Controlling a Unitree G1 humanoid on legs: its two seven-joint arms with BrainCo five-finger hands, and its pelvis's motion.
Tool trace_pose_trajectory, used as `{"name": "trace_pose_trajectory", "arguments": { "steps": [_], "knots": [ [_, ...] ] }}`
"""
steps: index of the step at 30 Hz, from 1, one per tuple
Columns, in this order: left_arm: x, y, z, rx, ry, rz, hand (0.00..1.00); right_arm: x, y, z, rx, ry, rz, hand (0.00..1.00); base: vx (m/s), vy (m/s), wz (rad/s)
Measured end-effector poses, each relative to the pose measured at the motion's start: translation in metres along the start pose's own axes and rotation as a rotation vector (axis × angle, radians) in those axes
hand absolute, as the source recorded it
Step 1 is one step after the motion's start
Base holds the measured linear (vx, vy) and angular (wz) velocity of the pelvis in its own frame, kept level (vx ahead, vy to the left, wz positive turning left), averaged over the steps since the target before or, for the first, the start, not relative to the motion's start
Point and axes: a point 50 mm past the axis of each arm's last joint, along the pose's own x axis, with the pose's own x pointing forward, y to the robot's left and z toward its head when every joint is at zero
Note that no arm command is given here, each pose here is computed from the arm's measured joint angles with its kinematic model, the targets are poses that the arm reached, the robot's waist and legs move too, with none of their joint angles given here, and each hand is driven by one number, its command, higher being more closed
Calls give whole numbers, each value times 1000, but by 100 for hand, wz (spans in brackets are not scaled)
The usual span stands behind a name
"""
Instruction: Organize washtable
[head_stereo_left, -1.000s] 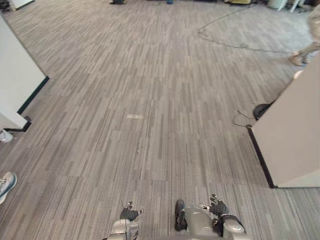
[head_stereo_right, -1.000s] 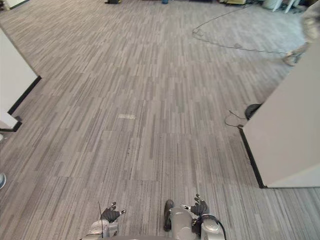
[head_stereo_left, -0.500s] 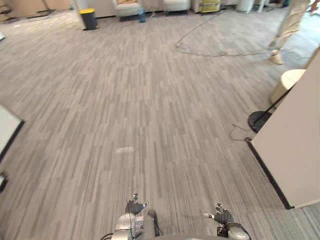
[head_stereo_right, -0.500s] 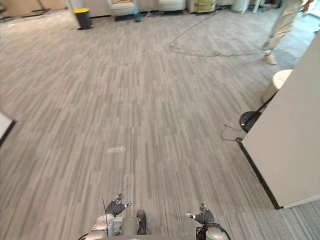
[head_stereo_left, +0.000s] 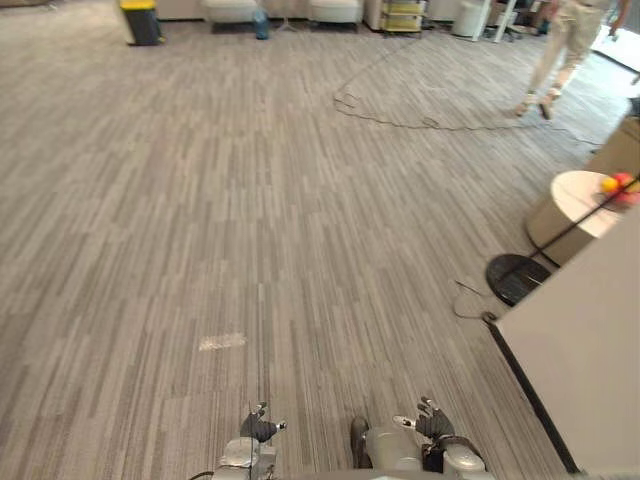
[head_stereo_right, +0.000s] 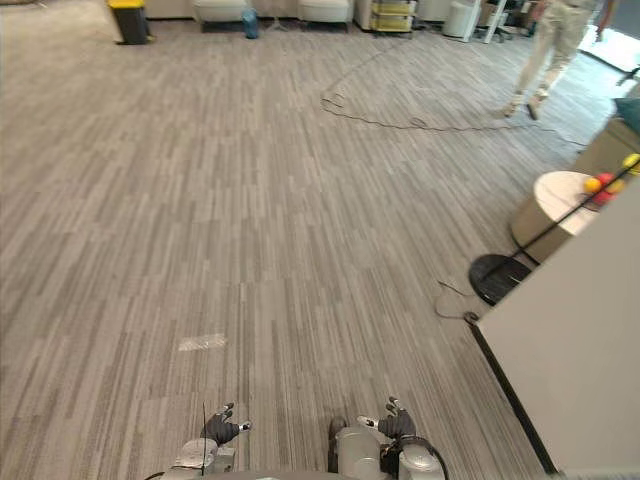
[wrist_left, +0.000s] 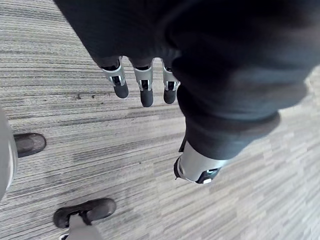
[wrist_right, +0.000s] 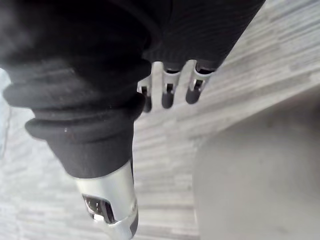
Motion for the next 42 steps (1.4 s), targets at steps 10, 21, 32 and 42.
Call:
{"name": "trace_pose_trajectory", "arguments": {
  "steps": [10,21,32,42],
  "knots": [
    [-2,-21,12,-44,-51,-43,0,-3,-3,-2,3,-7,-13,0,276,-125,14],
    [-2,-9,1,-18,-15,-16,0,-5,-4,-12,39,25,-31,0,20,84,-9],
    [-2,-1,-6,-2,17,0,0,-3,-3,-18,29,62,-25,0,-47,-6,-3],
    [0,12,2,-15,-14,38,0,-3,-2,-14,46,47,-38,0,-5,-2,14]
  ]
}}
